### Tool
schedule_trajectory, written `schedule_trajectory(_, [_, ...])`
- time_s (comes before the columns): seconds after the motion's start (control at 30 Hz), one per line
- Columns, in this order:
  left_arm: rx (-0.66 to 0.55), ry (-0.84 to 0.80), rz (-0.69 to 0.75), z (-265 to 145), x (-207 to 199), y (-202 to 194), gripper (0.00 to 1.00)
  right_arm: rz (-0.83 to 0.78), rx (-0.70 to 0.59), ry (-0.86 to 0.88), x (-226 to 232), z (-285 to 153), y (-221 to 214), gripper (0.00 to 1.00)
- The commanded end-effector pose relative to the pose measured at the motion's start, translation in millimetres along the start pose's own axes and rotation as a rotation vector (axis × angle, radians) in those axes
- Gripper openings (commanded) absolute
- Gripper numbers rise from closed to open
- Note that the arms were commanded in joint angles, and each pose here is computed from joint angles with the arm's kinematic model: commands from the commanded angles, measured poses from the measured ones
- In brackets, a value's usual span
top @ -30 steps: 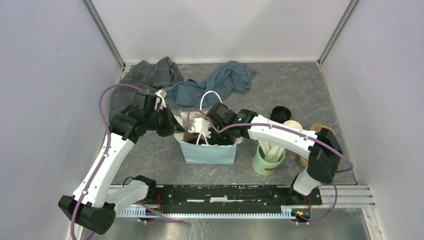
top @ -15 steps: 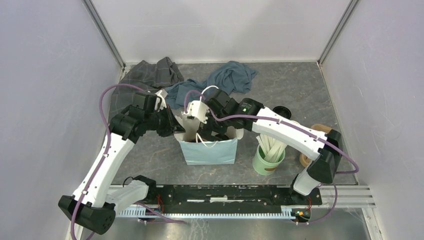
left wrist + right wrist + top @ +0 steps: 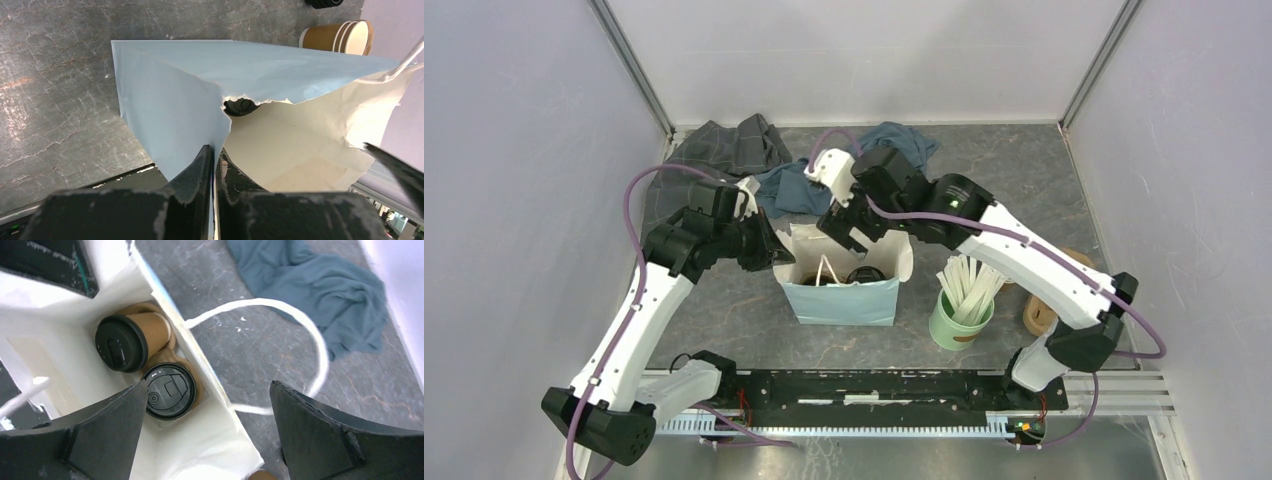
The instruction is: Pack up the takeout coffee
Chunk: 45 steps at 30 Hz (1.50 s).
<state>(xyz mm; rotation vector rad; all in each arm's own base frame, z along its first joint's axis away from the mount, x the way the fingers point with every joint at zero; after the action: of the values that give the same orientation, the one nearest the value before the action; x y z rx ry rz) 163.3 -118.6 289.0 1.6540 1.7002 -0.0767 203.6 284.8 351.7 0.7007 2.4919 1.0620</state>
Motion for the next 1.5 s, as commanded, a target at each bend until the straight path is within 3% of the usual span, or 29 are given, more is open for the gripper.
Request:
schedule_trajectory(0.0, [-0.042, -0.040, 0.079, -8.9, -8.7, 10.4, 0.14, 0.164, -0.159, -0.169, -16.9, -63.3, 17.2, 0.98])
schedule_trajectory(0.17, [-0.037, -0.035, 0.089, -9.7, -9.3, 12.0, 0.21, 0.380, -0.225, -0.521, -47.1, -112.1, -8.9, 0.98])
schedule_trajectory(0.3, [-0.030, -0.032, 0.090, -10.3, -9.0, 11.0, 0.26, 0.419, -0.136, -0.578, -52.1, -123.8, -47.3, 0.98])
schedule_trajectory(0.4, [-0.028, -0.024, 0.092, -13.7, -9.3, 10.5, 0.32, 0.460, -0.070, -0.522, -46.0, -123.3, -73.6, 0.94])
schedule_trajectory(0.57, [-0.033, -0.013, 0.111, -22.4, -12.4, 13.3, 0.37, 0.524, 0.018, -0.391, -26.7, -105.3, -105.8, 0.63])
schedule_trajectory(0.73, [-0.037, -0.016, 0.118, -28.0, -16.5, 16.9, 0.39, 0.543, 0.109, -0.319, -13.5, -81.6, -129.9, 0.59])
schedule_trajectory(0.83, [-0.046, -0.017, 0.119, -31.6, -18.1, 17.8, 0.40, 0.538, 0.118, -0.331, -13.9, -78.4, -134.1, 0.42])
schedule_trajectory(1.03, [-0.052, -0.020, 0.117, -33.6, -18.6, 16.6, 0.40, 0.528, 0.208, -0.311, -7.2, -61.5, -156.2, 0.43])
schedule_trajectory(1.27, [-0.055, -0.025, 0.116, -33.2, -19.4, 18.0, 0.40, 0.497, 0.218, -0.337, -9.2, -48.8, -164.5, 0.44])
schedule_trajectory(1.47, [-0.057, -0.028, 0.119, -32.6, -20.2, 19.7, 0.40, 0.490, 0.231, -0.355, -9.5, -40.3, -170.8, 0.36])
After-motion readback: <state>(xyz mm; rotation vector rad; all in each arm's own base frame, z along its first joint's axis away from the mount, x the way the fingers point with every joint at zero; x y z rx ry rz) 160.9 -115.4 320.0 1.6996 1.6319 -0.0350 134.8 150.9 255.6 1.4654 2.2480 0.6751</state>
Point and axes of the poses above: each gripper's point midway between its finger pads, its own z axis out along the fingers, its own x axis along the line the jaws close on, y = z × x, the point moved 8 cm from there along -z, back along the fingers, and after that the axes turned 8 degrees about z, right-handed, at the moved point
